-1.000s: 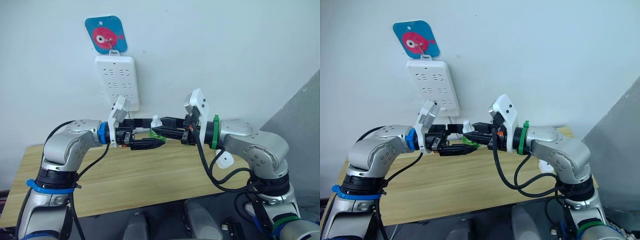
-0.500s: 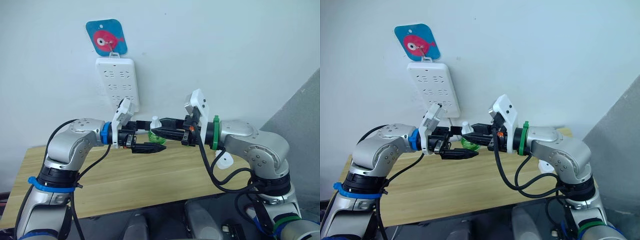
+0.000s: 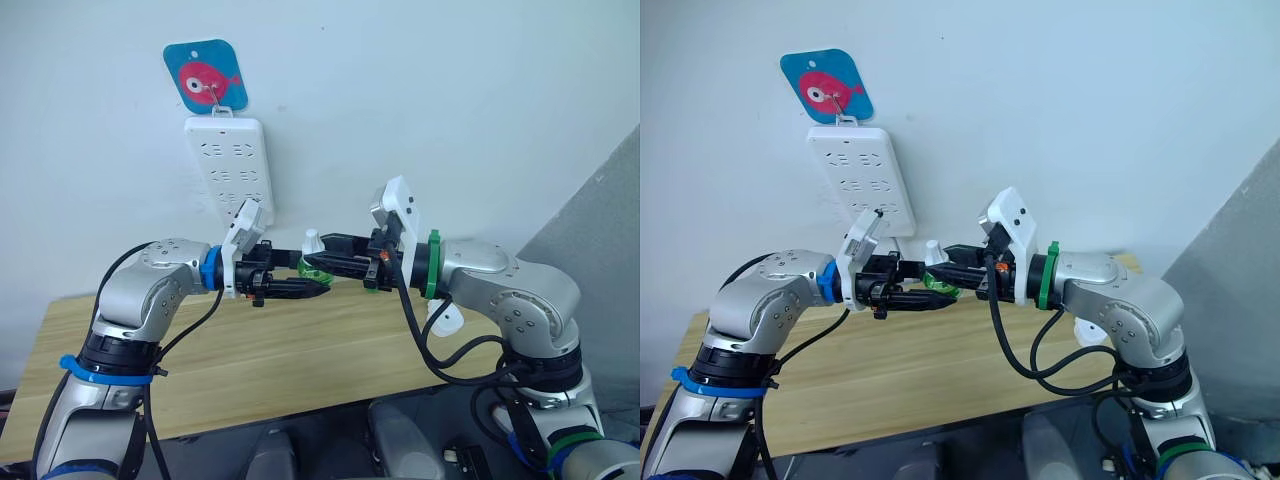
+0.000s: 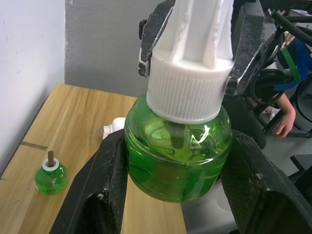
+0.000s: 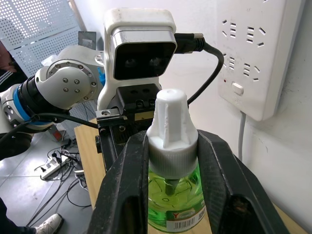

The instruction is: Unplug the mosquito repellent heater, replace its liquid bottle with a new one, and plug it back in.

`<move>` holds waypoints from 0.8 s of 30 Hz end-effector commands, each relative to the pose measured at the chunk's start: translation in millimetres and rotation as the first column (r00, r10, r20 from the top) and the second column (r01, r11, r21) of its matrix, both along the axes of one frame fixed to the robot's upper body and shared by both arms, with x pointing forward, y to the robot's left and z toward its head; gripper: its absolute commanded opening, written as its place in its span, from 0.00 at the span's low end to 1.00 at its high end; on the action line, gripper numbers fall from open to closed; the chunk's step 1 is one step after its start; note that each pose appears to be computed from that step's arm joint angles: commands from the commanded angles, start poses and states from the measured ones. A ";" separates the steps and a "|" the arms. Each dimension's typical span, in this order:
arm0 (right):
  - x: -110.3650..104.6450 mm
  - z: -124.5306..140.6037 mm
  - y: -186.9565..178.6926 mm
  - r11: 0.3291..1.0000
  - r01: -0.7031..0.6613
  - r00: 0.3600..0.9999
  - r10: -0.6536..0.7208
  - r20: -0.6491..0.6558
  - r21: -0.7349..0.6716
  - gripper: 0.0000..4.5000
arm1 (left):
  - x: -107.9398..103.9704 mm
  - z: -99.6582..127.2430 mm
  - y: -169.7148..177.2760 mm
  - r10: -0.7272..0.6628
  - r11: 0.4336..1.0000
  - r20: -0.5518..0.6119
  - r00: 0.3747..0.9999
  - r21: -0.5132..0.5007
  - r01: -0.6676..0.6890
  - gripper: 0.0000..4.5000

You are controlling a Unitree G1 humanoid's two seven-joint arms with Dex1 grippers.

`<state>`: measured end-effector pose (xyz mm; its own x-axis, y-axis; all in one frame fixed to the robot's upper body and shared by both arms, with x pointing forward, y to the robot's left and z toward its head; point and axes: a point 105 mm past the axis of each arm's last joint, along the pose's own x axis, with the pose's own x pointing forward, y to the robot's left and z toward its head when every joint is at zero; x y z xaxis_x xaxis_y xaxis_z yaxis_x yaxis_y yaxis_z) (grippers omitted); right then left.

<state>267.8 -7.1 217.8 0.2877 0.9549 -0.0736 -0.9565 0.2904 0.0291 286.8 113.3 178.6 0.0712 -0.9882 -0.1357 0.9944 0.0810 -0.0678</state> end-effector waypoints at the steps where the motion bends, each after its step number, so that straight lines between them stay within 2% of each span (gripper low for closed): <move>1: -7.0 14.5 -3.4 1.000 -0.008 0.996 0.006 0.090 0.022 0.45 | 5.6 4.4 -0.5 0.048 0.999 0.087 0.995 -0.013 -0.047 0.51; 4: -3.4 15.5 -12.2 0.998 0.053 0.987 -0.050 0.150 -0.015 0.69 | 9.6 -0.7 -4.1 0.094 0.995 0.140 0.986 -0.029 -0.091 0.51; 9: -5.0 15.6 -27.0 0.988 0.148 0.960 -0.132 0.248 -0.044 0.69 | 17.8 -5.0 -10.9 0.214 0.976 0.219 0.952 -0.093 -0.198 0.51; 12: 0.9 12.8 -20.9 0.968 0.252 0.925 -0.239 0.295 -0.004 0.69 | 17.8 -5.7 -18.2 0.238 0.969 0.244 0.940 -0.120 -0.215 0.51; 20: 15.3 4.8 3.5 0.933 0.354 0.882 -0.354 0.312 0.057 0.69 | 20.2 -2.4 -22.7 0.252 0.966 0.265 0.931 -0.128 -0.225 0.51; 24: 17.9 2.0 8.6 0.927 0.365 0.884 -0.373 0.281 0.083 0.69 | 21.7 0.2 -22.8 0.262 0.963 0.272 0.926 -0.132 -0.234 0.51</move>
